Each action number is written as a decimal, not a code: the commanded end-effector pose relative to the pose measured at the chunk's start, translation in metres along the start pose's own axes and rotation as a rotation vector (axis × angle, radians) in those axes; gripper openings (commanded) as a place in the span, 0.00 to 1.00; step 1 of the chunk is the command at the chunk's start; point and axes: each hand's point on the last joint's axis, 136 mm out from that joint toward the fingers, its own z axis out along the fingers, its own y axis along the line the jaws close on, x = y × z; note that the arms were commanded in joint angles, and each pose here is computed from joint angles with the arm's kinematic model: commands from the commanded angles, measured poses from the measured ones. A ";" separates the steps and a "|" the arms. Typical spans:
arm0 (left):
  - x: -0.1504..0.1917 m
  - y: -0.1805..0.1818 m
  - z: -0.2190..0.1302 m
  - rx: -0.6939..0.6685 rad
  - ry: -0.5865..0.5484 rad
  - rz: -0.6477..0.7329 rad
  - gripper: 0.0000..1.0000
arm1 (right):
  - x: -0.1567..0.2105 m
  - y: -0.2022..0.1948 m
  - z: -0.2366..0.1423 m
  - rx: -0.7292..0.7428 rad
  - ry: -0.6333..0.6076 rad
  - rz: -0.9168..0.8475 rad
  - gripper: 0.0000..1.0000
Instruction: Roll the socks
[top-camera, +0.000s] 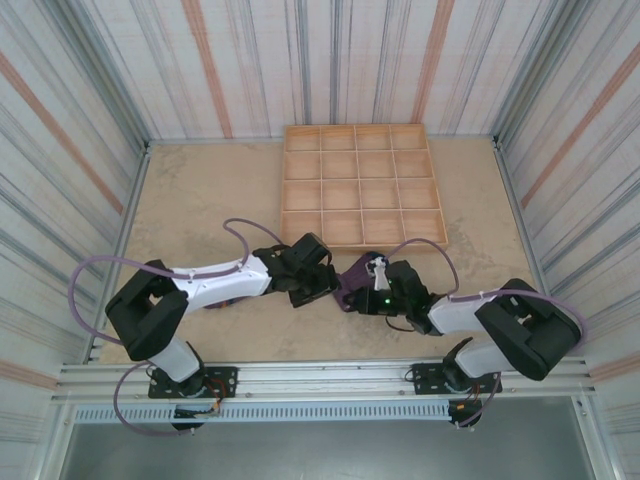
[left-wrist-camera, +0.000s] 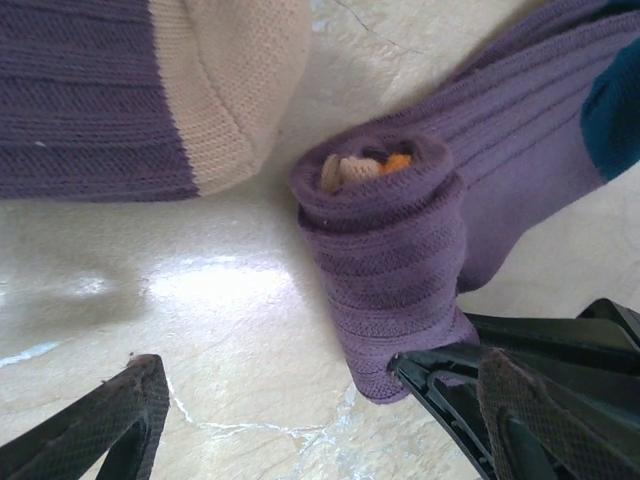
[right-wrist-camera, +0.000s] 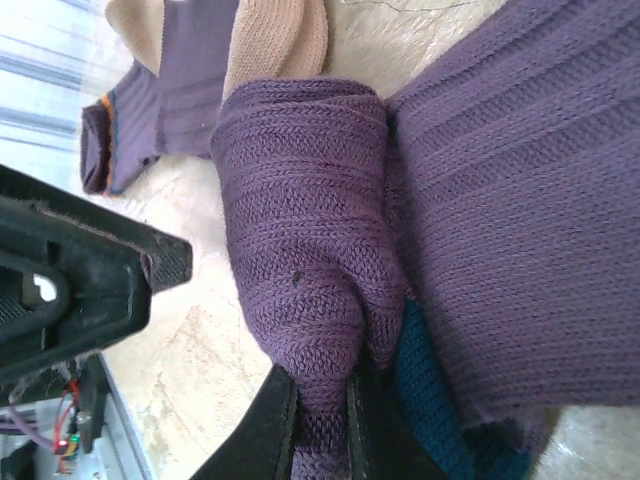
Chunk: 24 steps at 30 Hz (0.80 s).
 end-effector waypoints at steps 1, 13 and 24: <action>0.001 -0.003 0.000 0.012 -0.013 0.024 0.83 | 0.066 -0.071 -0.016 0.238 0.208 0.269 0.00; -0.009 -0.016 0.017 0.028 -0.033 0.076 0.70 | 0.061 -0.077 -0.014 0.206 0.269 0.450 0.00; -0.013 -0.016 0.037 0.005 -0.026 0.051 0.62 | 0.065 -0.086 -0.008 0.180 0.281 0.536 0.00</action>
